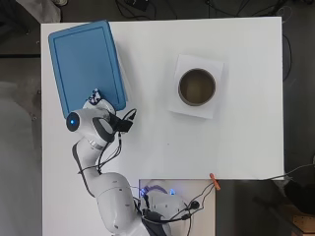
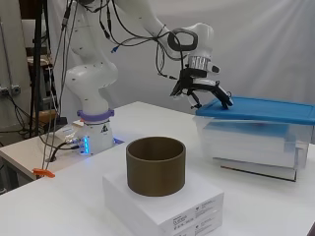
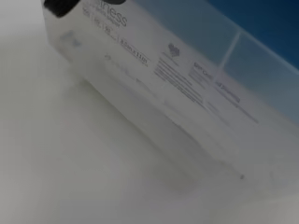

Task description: Teleoperate dual arm-hand system to remove items from a box

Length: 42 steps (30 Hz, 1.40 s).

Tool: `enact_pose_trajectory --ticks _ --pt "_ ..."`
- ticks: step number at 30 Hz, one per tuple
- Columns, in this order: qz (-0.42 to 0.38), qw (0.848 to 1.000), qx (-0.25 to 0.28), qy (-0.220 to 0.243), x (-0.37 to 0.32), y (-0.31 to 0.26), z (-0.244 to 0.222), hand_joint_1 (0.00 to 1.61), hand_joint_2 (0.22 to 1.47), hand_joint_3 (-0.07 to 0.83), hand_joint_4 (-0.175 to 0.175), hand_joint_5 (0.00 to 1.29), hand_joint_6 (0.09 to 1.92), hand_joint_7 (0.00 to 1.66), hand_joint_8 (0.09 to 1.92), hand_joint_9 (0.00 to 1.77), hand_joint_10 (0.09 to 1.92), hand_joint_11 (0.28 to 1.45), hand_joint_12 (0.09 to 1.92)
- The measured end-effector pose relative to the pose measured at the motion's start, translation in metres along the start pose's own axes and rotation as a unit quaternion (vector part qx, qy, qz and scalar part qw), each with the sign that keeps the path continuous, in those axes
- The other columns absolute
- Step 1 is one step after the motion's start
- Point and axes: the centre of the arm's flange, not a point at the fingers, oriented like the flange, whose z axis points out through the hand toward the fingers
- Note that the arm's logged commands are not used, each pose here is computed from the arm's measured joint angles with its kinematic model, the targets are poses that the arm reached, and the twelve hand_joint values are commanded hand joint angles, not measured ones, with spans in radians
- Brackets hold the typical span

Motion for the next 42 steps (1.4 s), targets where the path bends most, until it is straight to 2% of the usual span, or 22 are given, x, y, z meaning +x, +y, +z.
enact_pose_trajectory --ticks 2,3,5,6,8,11,12,13,14,15,16,18,23,24,25,27,29,31,33,35,38,42 --pt "-0.014 1.000 -0.015 -0.008 0.007 0.001 -0.012 1.01 1.25 0.000 -0.029 0.73 1.37 0.83 0.09 0.81 0.09 0.55 0.09" --pt "-0.022 0.999 -0.031 -0.013 0.012 0.002 -0.020 1.04 1.23 -0.005 -0.017 0.70 1.05 0.82 0.09 0.80 0.09 0.54 0.09" --pt "-0.039 0.997 -0.069 -0.027 0.023 0.005 -0.037 1.09 1.19 -0.007 -0.032 0.69 0.39 0.76 0.09 0.76 0.09 0.51 0.09" --pt "-0.043 0.995 -0.082 -0.030 0.025 0.008 -0.047 1.10 1.19 -0.005 -0.034 0.70 0.21 0.75 0.09 0.75 0.09 0.51 0.09" --pt "-0.037 0.993 -0.106 -0.025 0.021 0.017 -0.076 1.10 1.18 -0.002 -0.027 0.73 0.09 0.76 0.09 0.76 0.09 0.51 0.09" --pt "-0.030 0.992 -0.121 -0.026 0.018 0.021 -0.099 1.07 1.17 -0.004 -0.008 0.78 0.09 0.80 0.09 0.79 0.09 0.51 0.09" --pt "-0.027 0.991 -0.130 -0.029 0.015 0.022 -0.110 1.06 1.17 0.018 -0.003 0.80 0.46 0.86 0.09 0.85 0.09 0.54 0.09" --pt "-0.019 0.989 -0.143 -0.033 0.011 0.022 -0.125 1.11 1.18 0.003 -0.065 0.77 0.91 0.92 0.29 0.91 0.09 0.58 0.09" --pt "-0.011 0.987 -0.155 -0.036 0.007 0.021 -0.136 1.20 1.18 0.011 -0.115 0.69 1.20 0.90 0.67 0.94 0.36 0.65 0.09" --pt "0.000 0.984 -0.173 -0.036 0.000 0.019 -0.146 1.26 1.20 0.006 -0.121 0.65 1.32 0.84 1.00 0.94 0.74 0.70 0.25" --pt "0.013 0.980 -0.197 -0.031 -0.009 0.016 -0.156 1.22 1.24 0.003 -0.087 0.63 1.38 0.78 1.29 0.89 1.14 0.69 0.64" --pt "0.033 0.968 -0.249 -0.015 -0.023 0.015 -0.170 1.14 1.29 0.001 -0.042 0.61 1.43 0.72 1.53 0.81 1.56 0.62 1.14" --pt "0.046 0.925 -0.376 0.018 -0.064 0.011 -0.228 1.18 1.28 -0.001 -0.163 0.65 1.26 0.75 1.64 0.90 1.70 0.60 1.37" --pt "0.034 0.923 -0.383 0.016 -0.067 0.008 -0.230 1.08 1.28 0.000 -0.062 0.67 1.31 0.77 1.66 0.94 1.73 0.63 1.44" --pt "0.018 0.923 -0.383 0.019 -0.066 0.007 -0.228 0.78 1.26 -0.002 -0.014 0.61 1.01 0.77 1.30 0.93 1.41 0.59 1.19" --pt "0.015 0.931 -0.363 0.044 -0.066 0.008 -0.221 0.42 1.22 -0.003 -0.010 0.57 0.37 0.84 0.51 0.96 0.62 0.62 0.49" --pt "0.070 0.947 -0.296 0.109 -0.074 0.016 -0.214 0.35 1.20 -0.001 -0.033 0.56 0.09 0.93 0.15 1.06 0.23 0.71 0.17" --pt "0.135 0.951 -0.199 0.193 -0.075 0.019 -0.215 0.36 1.18 -0.005 -0.052 0.58 0.09 1.00 0.09 1.16 0.13 0.80 0.09" --pt "0.181 0.941 -0.088 0.273 -0.067 0.018 -0.206 0.37 1.15 -0.005 -0.048 0.62 0.09 1.01 0.09 1.17 0.09 0.81 0.09" --pt "0.203 0.930 -0.002 0.308 -0.058 0.018 -0.187 0.38 1.13 -0.005 -0.048 0.63 0.09 1.00 0.09 1.16 0.09 0.81 0.09" --pt "0.213 0.932 0.094 0.276 -0.040 0.020 -0.131 0.33 1.12 -0.003 -0.050 0.53 0.09 0.74 0.09 0.85 0.09 0.59 0.09" --pt "0.227 0.937 0.180 0.195 -0.012 0.027 -0.055 0.21 1.15 0.004 -0.078 0.45 0.09 0.72 0.09 0.77 0.09 0.60 0.09"
